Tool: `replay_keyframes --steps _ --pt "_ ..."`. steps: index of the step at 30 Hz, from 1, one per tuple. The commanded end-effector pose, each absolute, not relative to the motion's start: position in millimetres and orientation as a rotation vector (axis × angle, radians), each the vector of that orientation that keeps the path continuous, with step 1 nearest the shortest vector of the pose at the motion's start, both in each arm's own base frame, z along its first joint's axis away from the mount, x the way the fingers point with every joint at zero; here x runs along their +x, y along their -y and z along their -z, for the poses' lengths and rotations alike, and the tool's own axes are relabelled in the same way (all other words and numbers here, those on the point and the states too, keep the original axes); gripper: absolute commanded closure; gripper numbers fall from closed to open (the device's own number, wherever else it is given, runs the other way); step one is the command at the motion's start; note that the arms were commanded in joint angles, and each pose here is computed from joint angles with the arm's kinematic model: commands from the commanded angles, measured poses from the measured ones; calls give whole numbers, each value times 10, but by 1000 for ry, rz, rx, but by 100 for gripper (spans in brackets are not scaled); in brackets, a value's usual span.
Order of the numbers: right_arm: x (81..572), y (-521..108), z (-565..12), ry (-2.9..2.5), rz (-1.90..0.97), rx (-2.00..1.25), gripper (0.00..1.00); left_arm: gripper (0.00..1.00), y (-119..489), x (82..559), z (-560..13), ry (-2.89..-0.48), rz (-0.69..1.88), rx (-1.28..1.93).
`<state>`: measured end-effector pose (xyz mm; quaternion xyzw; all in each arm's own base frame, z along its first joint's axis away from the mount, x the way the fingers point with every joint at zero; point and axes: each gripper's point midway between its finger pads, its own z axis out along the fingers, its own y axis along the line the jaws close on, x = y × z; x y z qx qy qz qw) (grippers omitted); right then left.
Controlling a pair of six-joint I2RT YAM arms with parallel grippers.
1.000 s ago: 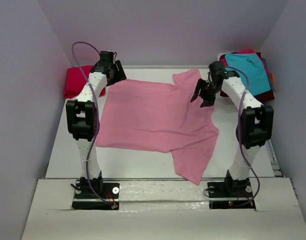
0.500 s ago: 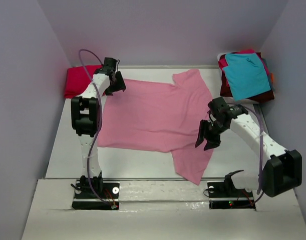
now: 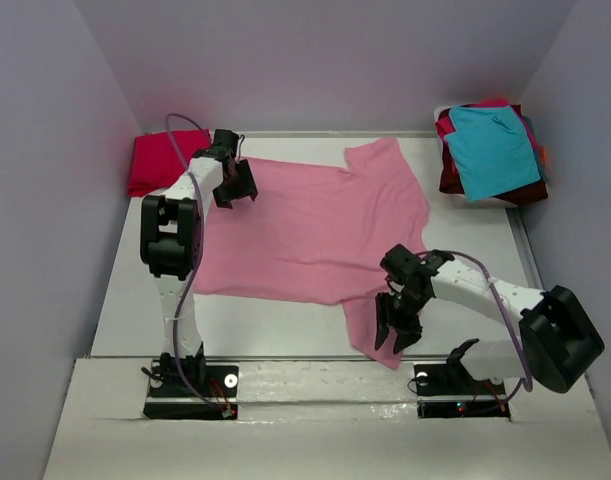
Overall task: Fold and stack the t-shirts
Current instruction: Flatten the tshirt out
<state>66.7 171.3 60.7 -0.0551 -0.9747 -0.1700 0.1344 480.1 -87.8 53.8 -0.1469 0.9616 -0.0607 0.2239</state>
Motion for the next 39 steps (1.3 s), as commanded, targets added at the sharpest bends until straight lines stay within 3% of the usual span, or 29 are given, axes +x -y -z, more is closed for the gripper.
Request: replay_keyframes --steps 1,12,22,29,32,39 --pt "773 -1827 -494 2875 488 -204 45 26 904 4862 -968 -2554 208 -372" --pt "417 -1441 -339 2861 321 -478 40 26 899 4819 -901 -2568 205 -360" --pt "424 -1482 -253 2841 327 -475 41 26 909 4876 -908 -2569 205 -356" --pt "475 -1479 -185 2852 296 -507 49 26 897 4863 -925 -2565 199 -351" --pt "512 -1515 -147 2857 318 -526 59 26 894 4859 -916 -2567 197 -352" --pt "517 -1544 -84 2842 318 -512 65 26 895 4865 -886 -2573 195 -353"
